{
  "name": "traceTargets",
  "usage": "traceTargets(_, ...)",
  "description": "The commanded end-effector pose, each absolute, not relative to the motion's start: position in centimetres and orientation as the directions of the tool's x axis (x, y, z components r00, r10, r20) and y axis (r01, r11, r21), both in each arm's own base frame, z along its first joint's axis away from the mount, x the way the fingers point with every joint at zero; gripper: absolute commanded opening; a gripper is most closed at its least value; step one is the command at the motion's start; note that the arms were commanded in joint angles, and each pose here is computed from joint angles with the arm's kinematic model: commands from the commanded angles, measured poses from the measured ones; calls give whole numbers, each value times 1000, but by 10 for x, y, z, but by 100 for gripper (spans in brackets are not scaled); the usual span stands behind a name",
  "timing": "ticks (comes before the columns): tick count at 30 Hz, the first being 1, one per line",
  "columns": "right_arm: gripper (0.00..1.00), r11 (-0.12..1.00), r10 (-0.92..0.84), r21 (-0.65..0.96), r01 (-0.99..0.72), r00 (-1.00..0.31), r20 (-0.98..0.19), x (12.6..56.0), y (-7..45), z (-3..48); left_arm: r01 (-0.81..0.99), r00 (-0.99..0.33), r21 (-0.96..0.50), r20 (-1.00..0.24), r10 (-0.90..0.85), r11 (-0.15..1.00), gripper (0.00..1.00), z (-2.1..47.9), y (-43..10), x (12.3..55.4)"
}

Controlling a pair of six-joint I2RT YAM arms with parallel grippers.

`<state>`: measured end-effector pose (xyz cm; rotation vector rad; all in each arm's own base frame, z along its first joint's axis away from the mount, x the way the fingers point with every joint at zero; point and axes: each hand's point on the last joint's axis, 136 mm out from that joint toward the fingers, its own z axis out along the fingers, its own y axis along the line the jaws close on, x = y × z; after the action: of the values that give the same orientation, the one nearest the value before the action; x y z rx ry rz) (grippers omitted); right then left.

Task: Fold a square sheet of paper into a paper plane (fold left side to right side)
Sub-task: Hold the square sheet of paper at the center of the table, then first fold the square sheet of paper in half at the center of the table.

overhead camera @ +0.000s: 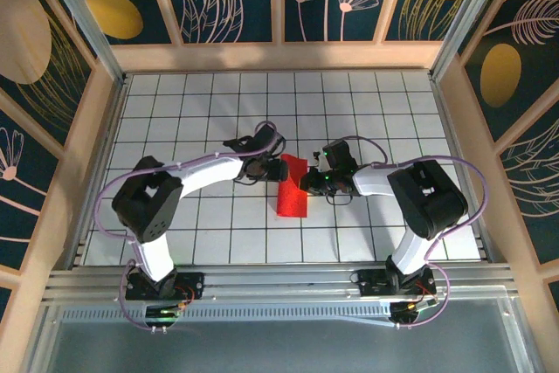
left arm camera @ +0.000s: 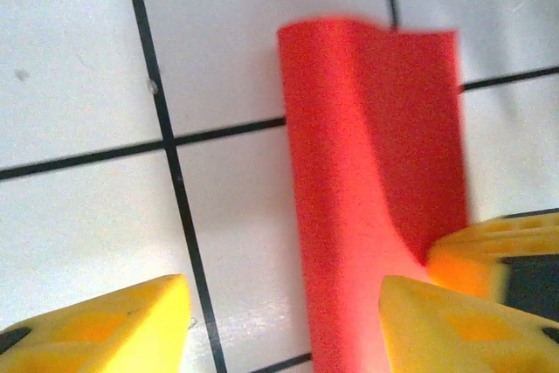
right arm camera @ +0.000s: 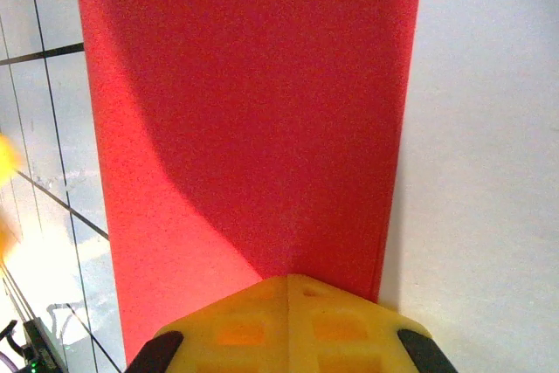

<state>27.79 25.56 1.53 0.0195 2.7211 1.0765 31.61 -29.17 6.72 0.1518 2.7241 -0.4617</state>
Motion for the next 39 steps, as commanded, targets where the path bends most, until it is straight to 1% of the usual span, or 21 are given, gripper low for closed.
traceTargets(1, 2, 824, 75, 566, -4, -990, -116, 258, 235, -23, 222, -902, -416, -430, 24, 882, 56, 97, -305, 314)
traceTargets(4, 0, 828, 76, 561, -3, -990, -118, 258, 234, -24, 255, -911, -534, -412, 15, 806, 40, 103, -323, 305)
traceTargets(7, 0, 828, 76, 561, -6, -989, -124, 259, 234, -24, 274, -927, -603, -374, 39, 749, 25, 97, -337, 295)
traceTargets(10, 0, 830, 74, 558, -7, -990, -123, 258, 234, -24, 255, -944, -611, -324, 58, 750, 13, 74, -340, 291)
traceTargets(11, 0, 831, 75, 556, -7, -989, -124, 259, 233, -24, 251, -946, -593, -318, 64, 765, 11, 66, -337, 291)
traceTargets(14, 0, 835, 75, 551, -8, -989, -128, 258, 232, -25, 249, -947, -537, -308, 87, 806, 8, 45, -329, 292)
traceTargets(17, 0, 838, 73, 546, -9, -989, -128, 258, 231, -25, 255, -952, -529, -285, 114, 810, 6, 29, -327, 287)
traceTargets(21, 0, 847, 69, 532, -9, -990, -127, 257, 228, -27, 227, -958, -492, -269, 101, 841, 5, 12, -314, 285)
traceTargets(32, 0, 872, 61, 490, -2, -992, -112, 251, 219, -36, 164, -968, -472, -245, 50, 866, 1, -8, -282, 276)
traceTargets(39, 0, 873, 61, 488, -4, -991, -116, 251, 218, -36, 112, -969, -479, -245, -10, 870, 0, -8, -255, 275)
